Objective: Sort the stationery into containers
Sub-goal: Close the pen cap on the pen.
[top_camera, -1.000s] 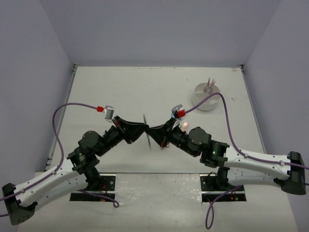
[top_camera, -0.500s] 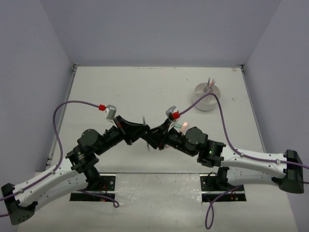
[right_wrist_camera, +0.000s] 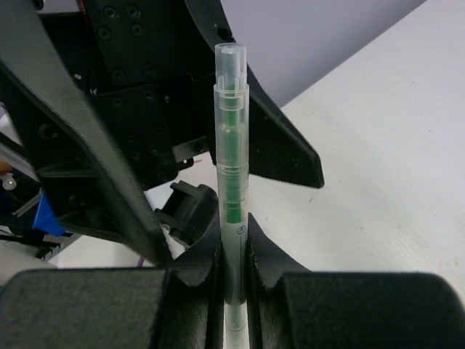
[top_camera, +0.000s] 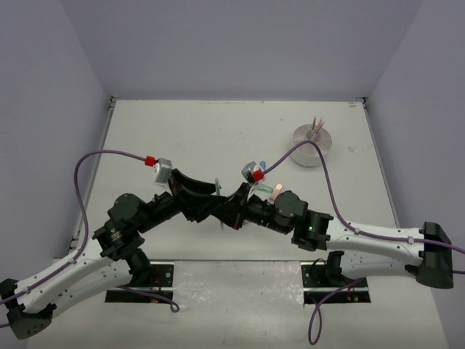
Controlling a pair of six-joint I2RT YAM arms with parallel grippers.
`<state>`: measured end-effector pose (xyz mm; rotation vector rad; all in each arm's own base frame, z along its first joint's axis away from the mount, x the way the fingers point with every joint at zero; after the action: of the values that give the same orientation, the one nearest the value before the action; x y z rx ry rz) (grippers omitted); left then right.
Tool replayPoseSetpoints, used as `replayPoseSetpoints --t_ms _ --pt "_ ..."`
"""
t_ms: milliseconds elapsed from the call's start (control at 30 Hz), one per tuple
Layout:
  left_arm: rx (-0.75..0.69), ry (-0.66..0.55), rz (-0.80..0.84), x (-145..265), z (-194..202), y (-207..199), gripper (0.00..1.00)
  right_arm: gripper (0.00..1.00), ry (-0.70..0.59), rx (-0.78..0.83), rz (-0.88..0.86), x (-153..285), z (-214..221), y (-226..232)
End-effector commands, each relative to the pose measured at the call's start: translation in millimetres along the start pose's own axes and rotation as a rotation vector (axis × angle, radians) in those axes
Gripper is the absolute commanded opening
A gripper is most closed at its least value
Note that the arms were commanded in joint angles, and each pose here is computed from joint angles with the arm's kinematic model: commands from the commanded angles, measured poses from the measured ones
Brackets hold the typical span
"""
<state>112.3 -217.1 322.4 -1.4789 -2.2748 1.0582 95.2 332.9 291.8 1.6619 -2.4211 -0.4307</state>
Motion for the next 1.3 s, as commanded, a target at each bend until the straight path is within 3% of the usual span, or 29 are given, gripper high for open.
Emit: replayPoseSetpoints --t_ms 0,167,267,633,933,1267 --pt "-0.058 -0.085 -0.027 0.9 -28.8 -13.3 0.61 0.00 -0.024 0.000 -0.042 -0.5 -5.6 6.6" --pt "-0.087 -0.112 -0.053 -4.9 -44.3 -19.5 0.58 0.00 -0.007 0.004 -0.054 -3.4 -1.2 7.4" --pt "-0.090 -0.090 -0.081 -11.7 -44.2 -16.5 0.49 0.00 -0.010 0.007 -0.054 -4.4 -3.2 7.6" --pt "-0.039 0.009 -0.052 -16.6 -23.0 -12.2 0.00 0.00 -0.033 0.047 0.001 -4.0 -22.4 5.2" --pt "0.014 0.097 -0.002 -13.9 -0.3 -9.3 0.00 0.00 -0.063 0.115 0.117 -16.0 -68.1 -12.8" --pt "0.085 0.187 -0.002 -14.2 30.9 3.8 0.00 0.00 -0.158 0.186 0.173 -27.5 -161.6 -41.2"
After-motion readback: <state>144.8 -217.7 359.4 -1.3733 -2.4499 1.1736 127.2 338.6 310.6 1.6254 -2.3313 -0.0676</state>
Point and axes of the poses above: each gripper's point midway between its finger pads, its own x axis back along the fingers, its own y axis along the line the jaws close on, z = x × y, the point moved 5 cm from there along x, back along the fingers, and after that the axes turned 11 degrees about x, right-handed, at the moved point
